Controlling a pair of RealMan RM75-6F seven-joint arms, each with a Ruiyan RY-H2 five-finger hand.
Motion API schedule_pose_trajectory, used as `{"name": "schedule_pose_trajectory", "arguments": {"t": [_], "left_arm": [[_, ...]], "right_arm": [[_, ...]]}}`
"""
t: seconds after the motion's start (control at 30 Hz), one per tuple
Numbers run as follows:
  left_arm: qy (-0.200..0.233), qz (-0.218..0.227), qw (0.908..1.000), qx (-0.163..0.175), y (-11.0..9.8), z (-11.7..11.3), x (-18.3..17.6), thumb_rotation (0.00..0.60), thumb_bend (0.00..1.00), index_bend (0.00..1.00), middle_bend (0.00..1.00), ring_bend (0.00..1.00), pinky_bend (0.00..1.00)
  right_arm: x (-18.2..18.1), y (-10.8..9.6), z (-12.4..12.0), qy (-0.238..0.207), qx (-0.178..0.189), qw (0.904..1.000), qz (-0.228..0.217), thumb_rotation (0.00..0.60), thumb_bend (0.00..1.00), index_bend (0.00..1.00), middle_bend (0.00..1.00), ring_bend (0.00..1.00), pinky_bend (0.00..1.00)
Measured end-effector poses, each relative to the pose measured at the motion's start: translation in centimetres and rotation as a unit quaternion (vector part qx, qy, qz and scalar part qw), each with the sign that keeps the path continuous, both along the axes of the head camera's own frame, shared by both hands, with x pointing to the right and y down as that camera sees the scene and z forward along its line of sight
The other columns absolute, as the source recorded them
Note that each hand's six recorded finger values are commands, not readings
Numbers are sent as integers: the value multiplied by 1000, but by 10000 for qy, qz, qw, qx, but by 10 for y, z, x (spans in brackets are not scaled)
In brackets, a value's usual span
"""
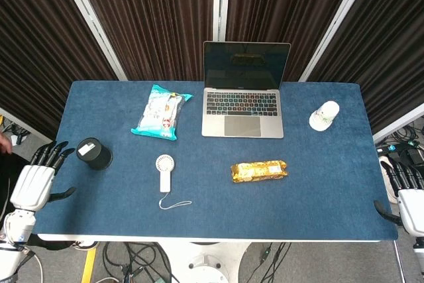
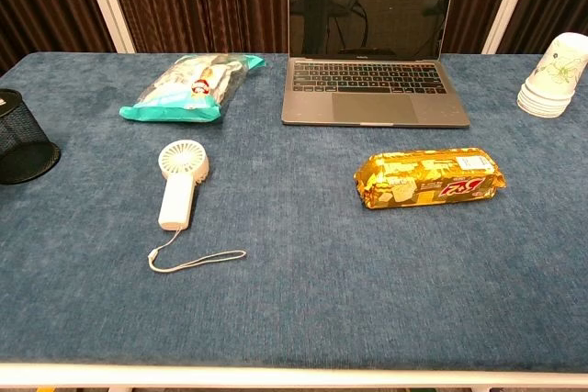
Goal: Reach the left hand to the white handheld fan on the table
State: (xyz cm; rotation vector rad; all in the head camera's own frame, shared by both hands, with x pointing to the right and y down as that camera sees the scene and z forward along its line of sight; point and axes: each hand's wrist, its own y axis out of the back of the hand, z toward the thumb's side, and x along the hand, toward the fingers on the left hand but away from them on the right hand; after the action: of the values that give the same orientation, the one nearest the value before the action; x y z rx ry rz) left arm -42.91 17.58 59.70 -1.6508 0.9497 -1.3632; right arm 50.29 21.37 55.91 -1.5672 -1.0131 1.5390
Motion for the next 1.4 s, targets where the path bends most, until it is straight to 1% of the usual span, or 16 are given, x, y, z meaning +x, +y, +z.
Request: {"name": "schedule_pose_trajectory", "arguments": {"t": [0.53,0.57,0.6,0.63,0.67,0.7,0.73,0.77,0.8,0.83,0.87,0.93,1.0,1.13,1.27,1.4], "left_arm": [[62,85,9999,15,1,-1,6,600,127,141,78,0,111],[61,89,9999,10,2,-1,7,600,158,138,80,0,123],[51,91,9999,10,2,-1,7,600,236,136,93,15,154],[22,92,10000,18,1,-1,7,600,329,135,127,59,200],[-10,89,10000,30,1,-1,6,600,392,135,166,106,238],[-51,83,9999,45,0,-1,6,600,483,135,269,225,326],[-115,71,9999,57,0,-1,6,600,539,135,384,348,422],[-163,63,9998,55,-1,-1,6,600,576,135,512,480,525],[-201,57,9998,40,-1,-1,6,600,595,135,614,582,604],[-219,55,9997,-5,0,-1,8,600,608,135,713,680,675],[-212,62,9997,-57,2,0,10,600,614,135,781,744,716],[-239,118,9994,-206,5,4,13,600,614,135,826,791,748],[-254,177,9989,-363,7,9,15,600,613,135,848,819,767],[-255,492,9961,-690,11,16,27,600,612,134,852,824,774],[-242,896,9924,-812,19,19,43,600,612,134,852,824,773],[-102,1294,9862,-1028,29,27,64,600,612,135,852,824,774]], "right_arm": [[0,0,0,-6,-3,10000,5,600,200,0,0,0,0],[0,0,0,-9,-6,10000,6,600,201,0,0,0,0],[0,-1,0,-13,-1,10000,3,600,201,0,0,0,0],[0,-1,0,-13,10,10000,-1,600,201,0,0,0,0],[-1,-2,0,-14,20,10000,-1,600,201,0,0,0,0],[-1,-2,-1,-24,23,10000,5,600,200,0,0,0,0],[-1,-2,-1,-34,22,10000,9,600,200,0,0,0,0],[-2,-1,-1,-44,15,10000,8,600,200,0,0,0,0],[-3,0,-1,-50,-5,10000,-5,600,200,0,0,0,0],[-4,1,-1,-53,-17,10000,-24,600,200,0,0,0,0],[-5,1,-2,-57,-20,10000,-50,600,200,0,0,0,0],[-6,0,-5,-70,18,9999,-104,600,199,0,0,0,0],[-6,-2,-6,-73,48,9999,-94,600,200,0,0,0,0],[-5,-2,-2,-98,-18,9999,-36,600,200,0,0,0,0],[-7,2,3,-124,-135,9998,-71,600,201,0,0,0,0],[-9,-1,1,-133,-85,9998,-96,600,200,0,0,0,0]]}}
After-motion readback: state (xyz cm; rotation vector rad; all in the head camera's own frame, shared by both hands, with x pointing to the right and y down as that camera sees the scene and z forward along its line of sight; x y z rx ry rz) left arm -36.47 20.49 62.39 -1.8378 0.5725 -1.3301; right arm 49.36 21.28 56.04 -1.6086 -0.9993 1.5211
